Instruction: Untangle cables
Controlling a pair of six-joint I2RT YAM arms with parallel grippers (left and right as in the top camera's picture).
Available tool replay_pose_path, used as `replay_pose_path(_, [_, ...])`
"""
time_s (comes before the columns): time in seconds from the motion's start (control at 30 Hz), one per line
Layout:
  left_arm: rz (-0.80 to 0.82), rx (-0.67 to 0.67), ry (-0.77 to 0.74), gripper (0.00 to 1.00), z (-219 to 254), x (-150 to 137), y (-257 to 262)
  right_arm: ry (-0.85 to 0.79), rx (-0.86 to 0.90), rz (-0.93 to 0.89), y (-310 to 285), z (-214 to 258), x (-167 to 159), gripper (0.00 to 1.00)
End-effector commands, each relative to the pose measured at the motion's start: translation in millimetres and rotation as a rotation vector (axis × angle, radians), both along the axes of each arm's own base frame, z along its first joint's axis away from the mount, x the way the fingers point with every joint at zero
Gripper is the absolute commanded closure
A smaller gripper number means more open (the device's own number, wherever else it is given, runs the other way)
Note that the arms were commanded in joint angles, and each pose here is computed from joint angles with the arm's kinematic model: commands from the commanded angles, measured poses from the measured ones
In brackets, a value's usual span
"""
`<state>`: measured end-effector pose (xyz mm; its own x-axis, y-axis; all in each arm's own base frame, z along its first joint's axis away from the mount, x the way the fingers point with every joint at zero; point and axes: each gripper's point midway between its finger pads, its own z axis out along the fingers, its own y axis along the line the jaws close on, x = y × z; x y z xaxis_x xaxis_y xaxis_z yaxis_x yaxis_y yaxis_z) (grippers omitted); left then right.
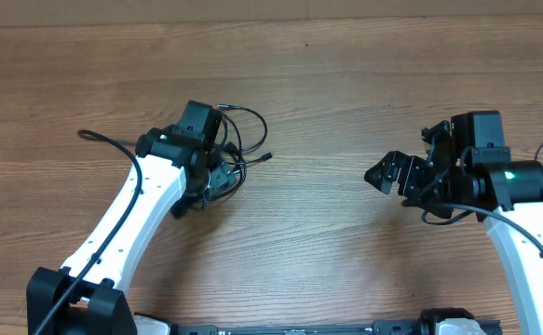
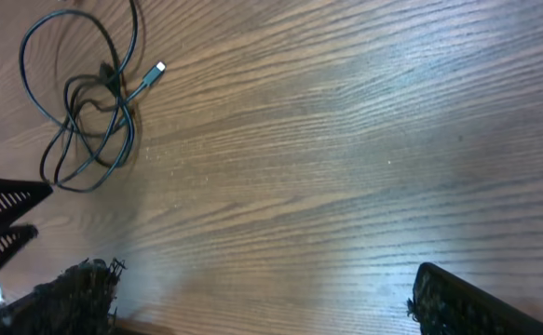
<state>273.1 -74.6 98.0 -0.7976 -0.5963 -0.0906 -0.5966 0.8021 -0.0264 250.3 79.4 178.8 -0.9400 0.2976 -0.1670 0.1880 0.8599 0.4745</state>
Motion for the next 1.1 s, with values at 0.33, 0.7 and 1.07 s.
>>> replay_pose_path(0.33, [0.411,-0.034,-0.177,0.29,-23.6,25.7,5.3,-0.03,0.0,0.029,2.1,5.2,-5.3,0.0])
replay_pose_path(0.7, [0.456,-0.013,-0.126,0.46,-43.3,20.8,3.4,-0.029,0.0,0.029,2.1,5.3,-5.5,0.0])
replay_pose_path(1.07, [0.49,0.104,-0.188,0.95,-58.8,43.6,24.5,-0.019,0.0,0.028,2.0,4.5,-7.6,0.0])
